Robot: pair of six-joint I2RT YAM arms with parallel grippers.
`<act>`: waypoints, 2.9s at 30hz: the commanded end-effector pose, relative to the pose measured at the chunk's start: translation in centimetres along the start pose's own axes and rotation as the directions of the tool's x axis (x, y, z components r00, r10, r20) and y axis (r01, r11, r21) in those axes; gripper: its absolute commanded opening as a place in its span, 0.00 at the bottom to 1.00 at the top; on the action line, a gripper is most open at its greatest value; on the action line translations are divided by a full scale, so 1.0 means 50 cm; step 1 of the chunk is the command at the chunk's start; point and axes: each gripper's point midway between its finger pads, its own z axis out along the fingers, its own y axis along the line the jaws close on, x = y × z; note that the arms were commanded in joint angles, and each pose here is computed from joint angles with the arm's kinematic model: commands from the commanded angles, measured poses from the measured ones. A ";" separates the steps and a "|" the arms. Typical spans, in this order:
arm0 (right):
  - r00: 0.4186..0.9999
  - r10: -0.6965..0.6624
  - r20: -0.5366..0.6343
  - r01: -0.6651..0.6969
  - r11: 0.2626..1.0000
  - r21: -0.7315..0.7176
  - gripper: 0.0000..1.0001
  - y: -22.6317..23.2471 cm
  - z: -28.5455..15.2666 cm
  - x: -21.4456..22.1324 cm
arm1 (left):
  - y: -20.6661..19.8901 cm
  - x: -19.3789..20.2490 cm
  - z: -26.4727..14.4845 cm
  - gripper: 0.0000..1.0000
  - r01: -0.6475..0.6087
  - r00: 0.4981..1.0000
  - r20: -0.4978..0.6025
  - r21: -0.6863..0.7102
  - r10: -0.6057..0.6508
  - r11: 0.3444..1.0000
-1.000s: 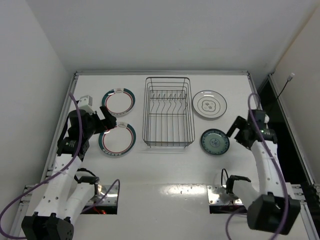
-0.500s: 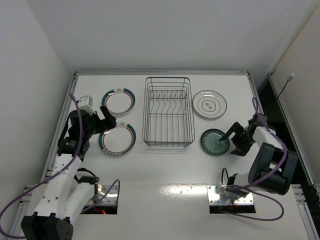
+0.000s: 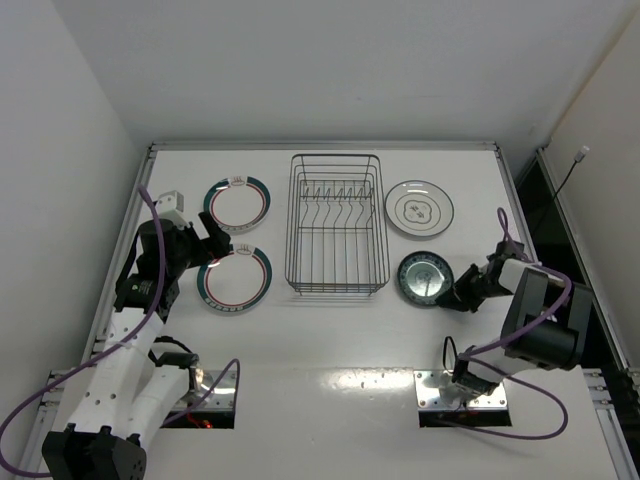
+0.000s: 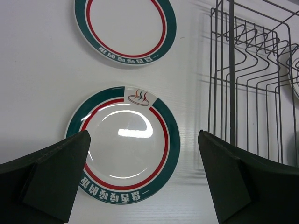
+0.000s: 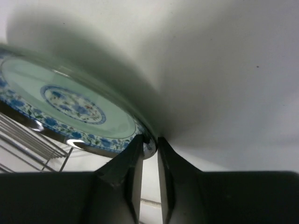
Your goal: Load the plates into the dish rack
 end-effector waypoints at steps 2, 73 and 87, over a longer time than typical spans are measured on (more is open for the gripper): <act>1.000 -0.010 -0.001 0.010 1.000 -0.026 0.12 0.003 0.016 -0.001 | -0.006 -0.010 -0.003 1.00 -0.014 1.000 0.012 0.004 0.014 1.000; 0.492 -0.723 0.484 0.417 0.684 0.598 0.28 0.617 -0.217 -0.054 | 0.026 0.008 0.019 1.00 0.003 0.999 -0.032 -0.086 -0.006 0.996; 0.912 -0.210 0.353 0.253 0.964 -0.079 0.61 0.317 -0.103 -0.261 | 0.026 0.008 0.019 1.00 0.003 0.999 -0.032 -0.086 -0.006 0.996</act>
